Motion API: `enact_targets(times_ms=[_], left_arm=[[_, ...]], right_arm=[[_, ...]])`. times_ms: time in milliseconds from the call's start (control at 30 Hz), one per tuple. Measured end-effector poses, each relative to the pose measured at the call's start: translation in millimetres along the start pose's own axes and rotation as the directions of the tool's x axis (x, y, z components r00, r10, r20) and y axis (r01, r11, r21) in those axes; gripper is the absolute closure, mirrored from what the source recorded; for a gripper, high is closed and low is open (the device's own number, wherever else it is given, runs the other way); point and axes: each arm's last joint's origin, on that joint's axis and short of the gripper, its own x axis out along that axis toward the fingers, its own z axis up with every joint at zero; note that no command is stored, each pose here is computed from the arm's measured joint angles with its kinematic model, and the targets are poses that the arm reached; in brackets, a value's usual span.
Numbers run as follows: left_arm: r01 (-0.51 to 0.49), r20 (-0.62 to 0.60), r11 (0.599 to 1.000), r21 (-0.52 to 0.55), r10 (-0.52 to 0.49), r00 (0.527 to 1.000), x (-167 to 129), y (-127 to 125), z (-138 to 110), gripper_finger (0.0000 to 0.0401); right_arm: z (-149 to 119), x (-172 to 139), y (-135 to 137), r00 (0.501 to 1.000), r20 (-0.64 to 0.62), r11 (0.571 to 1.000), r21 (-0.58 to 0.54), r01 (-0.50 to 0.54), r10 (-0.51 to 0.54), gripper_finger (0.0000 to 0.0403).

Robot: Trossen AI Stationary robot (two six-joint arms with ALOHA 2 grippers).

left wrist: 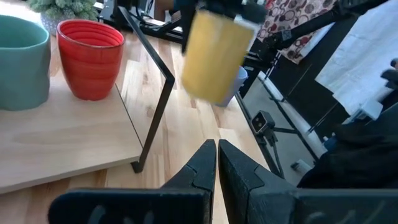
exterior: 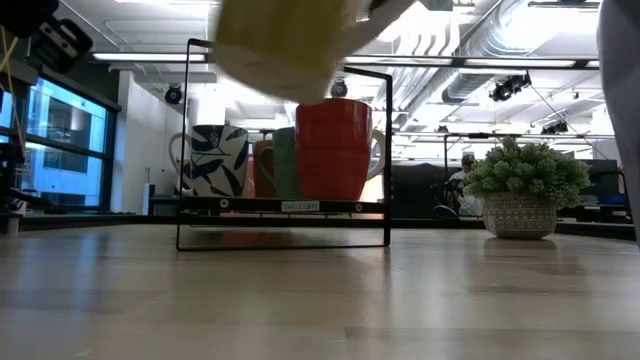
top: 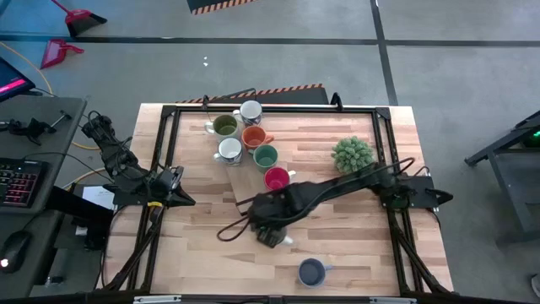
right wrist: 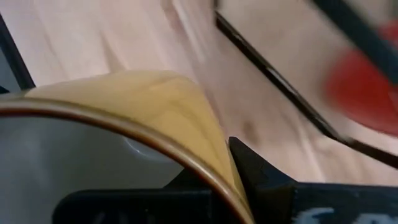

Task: Place coffee mugs
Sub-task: Move the yellow mug to the bottom center

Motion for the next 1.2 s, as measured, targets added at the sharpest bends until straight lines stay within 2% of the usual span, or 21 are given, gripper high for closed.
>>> enact_targets(times_ms=[100,200,400,600,767,1200], left_arm=[[0.0,0.0,1.0,0.022,0.0,1.0,0.0,0.0,0.0,0.0391],[0.0,0.001,1.0,0.021,0.0,1.0,-0.1,0.0,0.1,0.0391],[0.002,0.005,1.0,0.01,-0.002,1.0,-0.2,-0.1,0.4,0.0392],[0.004,0.008,1.0,0.008,-0.005,1.0,-0.2,-0.3,0.8,0.0391],[0.004,0.008,1.0,0.009,-0.004,1.0,-0.2,-0.3,0.8,0.0391],[0.004,0.008,1.0,0.011,-0.004,1.0,-0.2,-0.3,0.8,0.0391]], right_arm=[[11.9,24.0,9.9,1.0,0.004,0.999,0.014,-0.031,0.031,0.0403],[19.6,47.9,11.2,0.994,0.017,0.99,0.09,-0.108,0.107,0.0403],[19.0,62.2,9.9,0.997,-0.009,0.988,0.129,-0.08,0.082,0.0403],[9.6,60.3,0.6,0.994,-0.108,0.992,0.127,0.023,-0.009,0.0403],[6.9,61.5,4.4,0.995,-0.1,0.992,0.124,0.014,-0.001,0.0403],[-2.4,71.8,7.9,0.991,-0.129,0.973,0.223,0.061,-0.033,0.0403]])
